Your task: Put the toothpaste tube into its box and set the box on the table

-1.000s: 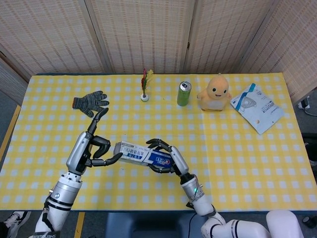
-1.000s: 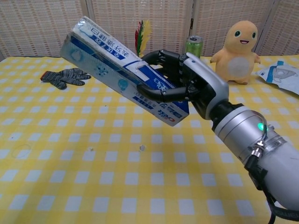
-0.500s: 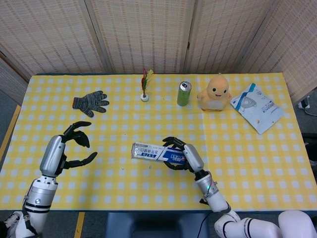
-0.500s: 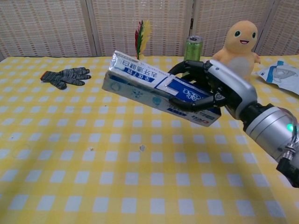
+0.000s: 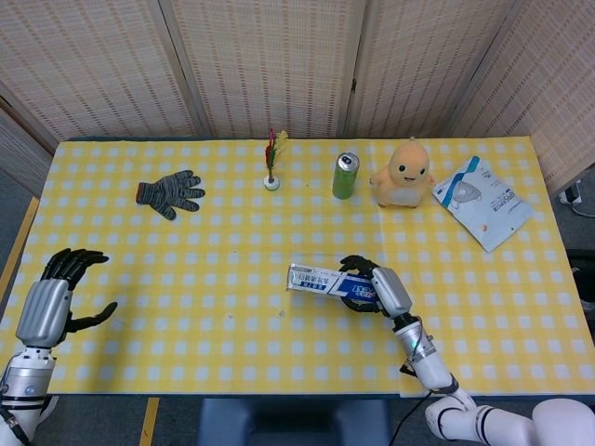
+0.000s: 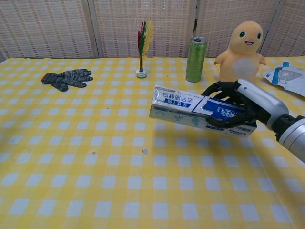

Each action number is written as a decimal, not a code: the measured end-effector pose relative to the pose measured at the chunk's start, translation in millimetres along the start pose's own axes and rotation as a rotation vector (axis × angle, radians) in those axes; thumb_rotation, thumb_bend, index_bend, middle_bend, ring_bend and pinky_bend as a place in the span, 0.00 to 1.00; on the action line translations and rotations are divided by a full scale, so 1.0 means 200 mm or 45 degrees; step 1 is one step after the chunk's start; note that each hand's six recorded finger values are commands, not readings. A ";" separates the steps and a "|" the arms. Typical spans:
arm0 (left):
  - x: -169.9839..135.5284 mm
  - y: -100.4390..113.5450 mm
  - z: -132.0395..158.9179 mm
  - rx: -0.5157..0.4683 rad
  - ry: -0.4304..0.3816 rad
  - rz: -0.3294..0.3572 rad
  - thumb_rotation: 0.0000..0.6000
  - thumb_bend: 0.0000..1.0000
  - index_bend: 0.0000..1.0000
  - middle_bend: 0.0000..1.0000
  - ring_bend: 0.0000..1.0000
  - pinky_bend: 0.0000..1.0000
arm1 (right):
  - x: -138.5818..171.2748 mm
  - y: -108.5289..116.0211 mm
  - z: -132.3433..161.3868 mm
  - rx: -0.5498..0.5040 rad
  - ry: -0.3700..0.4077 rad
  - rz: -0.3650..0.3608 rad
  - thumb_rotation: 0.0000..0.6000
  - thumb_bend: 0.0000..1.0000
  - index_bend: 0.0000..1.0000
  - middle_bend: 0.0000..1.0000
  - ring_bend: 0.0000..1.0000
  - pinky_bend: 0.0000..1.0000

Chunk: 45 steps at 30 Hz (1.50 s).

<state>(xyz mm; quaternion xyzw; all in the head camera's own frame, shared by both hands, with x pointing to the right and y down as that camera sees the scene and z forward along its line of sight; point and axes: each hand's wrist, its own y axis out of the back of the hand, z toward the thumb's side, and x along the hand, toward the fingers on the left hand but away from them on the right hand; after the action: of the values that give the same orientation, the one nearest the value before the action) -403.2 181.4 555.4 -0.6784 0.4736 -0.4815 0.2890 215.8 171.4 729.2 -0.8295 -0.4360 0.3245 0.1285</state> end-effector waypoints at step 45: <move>-0.46 0.01 -0.36 0.434 0.093 0.045 1.00 0.23 0.16 0.16 0.06 0.00 | 0.96 0.77 0.07 1.175 -0.272 -0.227 1.00 0.31 0.00 0.00 0.00 0.00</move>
<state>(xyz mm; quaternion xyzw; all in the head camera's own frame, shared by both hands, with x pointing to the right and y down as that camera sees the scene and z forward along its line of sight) -478.1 270.4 545.4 -0.5933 0.4073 -0.5738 0.3910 383.6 235.7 559.8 -0.6073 -0.3267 0.5551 0.4652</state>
